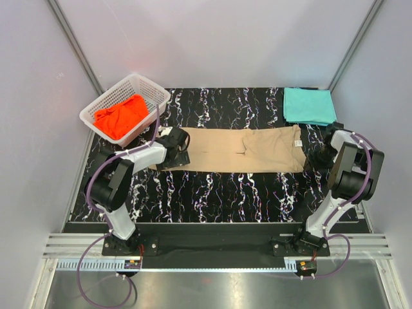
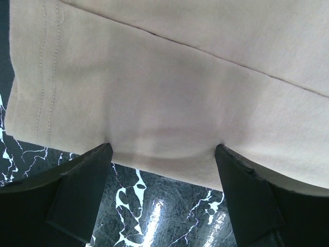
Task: Fold and stack the t-shirts
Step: Fold the tshirt
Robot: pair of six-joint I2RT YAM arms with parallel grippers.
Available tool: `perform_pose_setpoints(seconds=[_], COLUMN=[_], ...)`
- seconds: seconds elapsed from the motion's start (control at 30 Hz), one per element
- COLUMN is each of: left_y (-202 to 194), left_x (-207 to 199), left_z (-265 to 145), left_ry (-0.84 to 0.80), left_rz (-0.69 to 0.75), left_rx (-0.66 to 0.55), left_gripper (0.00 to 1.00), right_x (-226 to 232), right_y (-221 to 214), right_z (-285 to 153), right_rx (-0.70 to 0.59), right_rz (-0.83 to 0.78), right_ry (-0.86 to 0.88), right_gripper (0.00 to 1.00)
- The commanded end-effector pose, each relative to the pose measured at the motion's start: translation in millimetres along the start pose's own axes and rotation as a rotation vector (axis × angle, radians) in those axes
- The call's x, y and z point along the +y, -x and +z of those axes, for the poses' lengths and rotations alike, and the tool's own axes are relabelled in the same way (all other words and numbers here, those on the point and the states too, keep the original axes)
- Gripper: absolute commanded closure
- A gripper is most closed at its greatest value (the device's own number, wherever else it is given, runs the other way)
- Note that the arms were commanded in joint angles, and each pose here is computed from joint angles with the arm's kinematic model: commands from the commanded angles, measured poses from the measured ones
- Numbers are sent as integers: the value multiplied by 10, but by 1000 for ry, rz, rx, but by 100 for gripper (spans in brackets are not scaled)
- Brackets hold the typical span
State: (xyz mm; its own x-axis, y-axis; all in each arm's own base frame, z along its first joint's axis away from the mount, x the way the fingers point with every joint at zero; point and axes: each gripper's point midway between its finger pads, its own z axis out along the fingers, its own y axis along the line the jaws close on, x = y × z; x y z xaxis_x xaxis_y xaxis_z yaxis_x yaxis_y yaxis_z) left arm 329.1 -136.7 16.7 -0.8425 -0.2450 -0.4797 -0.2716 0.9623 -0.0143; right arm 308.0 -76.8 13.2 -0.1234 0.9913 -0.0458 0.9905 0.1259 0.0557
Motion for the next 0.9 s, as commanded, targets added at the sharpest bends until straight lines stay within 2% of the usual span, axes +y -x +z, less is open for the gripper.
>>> perform_pose_setpoints(seconds=[0.0, 0.13, 0.3, 0.57, 0.7, 0.73, 0.8, 0.87], left_y=[-5, -74, -112, 163, 428, 425, 571, 557], left_x=[166, 174, -92, -88, -422, -524, -645, -683], left_z=[77, 22, -303, -706, -840, -821, -858, -729], left_ry=[99, 87, -12, -12, -170, -206, -230, -203], left_rz=[-13, -41, -54, -133, -67, -42, -8, 41], left_rx=[-14, -6, -31, -130, -195, -177, -192, -157], left_gripper=[11, 11, 11, 10, 10, 10, 10, 10], right_x=[-81, -96, -89, -11, 172, 213, 256, 395], right_y=[274, 241, 251, 276, 223, 222, 235, 184], right_z=[-56, -9, -121, -343, -507, -536, -600, -649], right_rx=[-137, -128, -138, -113, -113, -123, -128, -122], right_rz=[-69, -116, -159, -199, -232, -242, -239, -277], right_ry=[-43, -24, -4, -16, 105, 126, 143, 202], right_gripper=[100, 100, 99, 78, 70, 68, 67, 67])
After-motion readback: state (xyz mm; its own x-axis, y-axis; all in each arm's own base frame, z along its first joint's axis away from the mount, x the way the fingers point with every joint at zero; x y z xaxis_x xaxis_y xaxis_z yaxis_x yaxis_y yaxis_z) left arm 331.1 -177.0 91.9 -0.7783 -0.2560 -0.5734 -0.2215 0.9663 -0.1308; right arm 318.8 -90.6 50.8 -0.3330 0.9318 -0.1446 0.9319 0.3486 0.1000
